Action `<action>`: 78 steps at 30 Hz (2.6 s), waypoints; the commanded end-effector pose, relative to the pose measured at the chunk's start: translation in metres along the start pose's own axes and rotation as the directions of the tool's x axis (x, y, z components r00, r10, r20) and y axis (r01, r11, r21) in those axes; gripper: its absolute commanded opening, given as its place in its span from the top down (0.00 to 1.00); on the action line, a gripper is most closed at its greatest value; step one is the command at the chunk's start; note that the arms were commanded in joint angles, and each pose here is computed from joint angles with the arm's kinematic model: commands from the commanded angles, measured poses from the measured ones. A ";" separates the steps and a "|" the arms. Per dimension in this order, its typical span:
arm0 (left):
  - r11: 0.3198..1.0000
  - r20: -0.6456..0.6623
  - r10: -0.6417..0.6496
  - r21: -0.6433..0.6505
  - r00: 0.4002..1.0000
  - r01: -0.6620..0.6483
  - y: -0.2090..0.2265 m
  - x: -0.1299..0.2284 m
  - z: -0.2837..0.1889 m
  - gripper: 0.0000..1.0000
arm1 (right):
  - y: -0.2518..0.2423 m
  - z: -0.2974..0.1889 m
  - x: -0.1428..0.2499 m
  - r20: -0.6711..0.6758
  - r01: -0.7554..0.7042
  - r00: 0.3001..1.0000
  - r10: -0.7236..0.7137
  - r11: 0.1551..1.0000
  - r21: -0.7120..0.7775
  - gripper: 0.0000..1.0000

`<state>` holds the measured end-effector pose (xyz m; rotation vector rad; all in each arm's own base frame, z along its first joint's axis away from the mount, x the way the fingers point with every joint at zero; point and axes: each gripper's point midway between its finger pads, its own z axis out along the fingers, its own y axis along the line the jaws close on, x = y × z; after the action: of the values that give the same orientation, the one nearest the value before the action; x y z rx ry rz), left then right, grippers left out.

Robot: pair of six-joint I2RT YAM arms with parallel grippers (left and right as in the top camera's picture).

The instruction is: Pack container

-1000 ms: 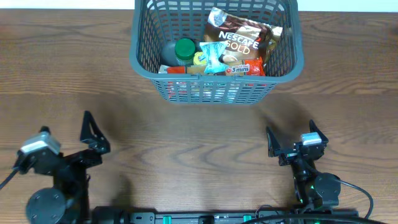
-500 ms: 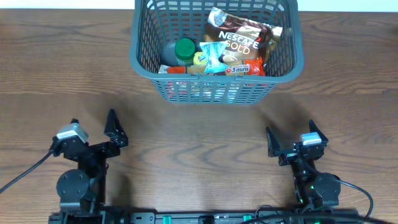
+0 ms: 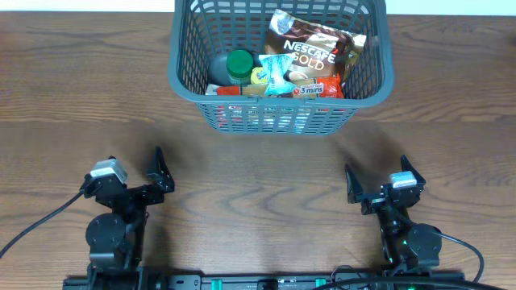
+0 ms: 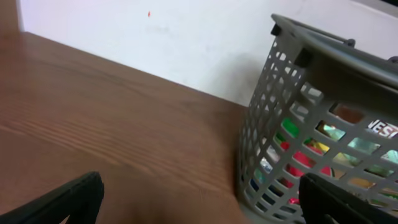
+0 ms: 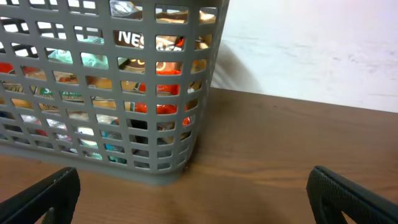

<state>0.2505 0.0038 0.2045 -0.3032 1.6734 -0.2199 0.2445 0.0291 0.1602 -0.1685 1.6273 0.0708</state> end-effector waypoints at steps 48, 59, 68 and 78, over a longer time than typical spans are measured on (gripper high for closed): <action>0.986 0.109 0.160 0.030 0.981 -0.164 0.009 0.032 0.000 0.01 | -0.001 0.000 0.001 0.001 0.016 1.000 -0.016 1.000 0.002 0.01; 0.941 0.107 0.334 0.010 0.936 -0.337 0.010 0.033 0.000 0.01 | -0.001 0.000 0.001 0.002 0.016 1.000 -0.016 1.000 0.002 0.01; 0.941 0.048 0.338 0.010 0.940 -0.339 0.014 0.047 0.002 0.01 | -0.001 0.000 0.001 0.001 0.016 1.000 -0.016 1.000 0.002 0.01; 0.940 -0.036 0.342 0.012 0.939 -0.342 0.021 0.066 0.002 0.02 | -0.001 0.000 0.001 0.001 0.016 1.000 -0.016 1.000 0.002 0.01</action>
<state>0.2451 0.0001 0.1527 -0.0045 1.6746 0.0113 0.2445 0.0291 0.1602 -0.1688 1.6272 0.0706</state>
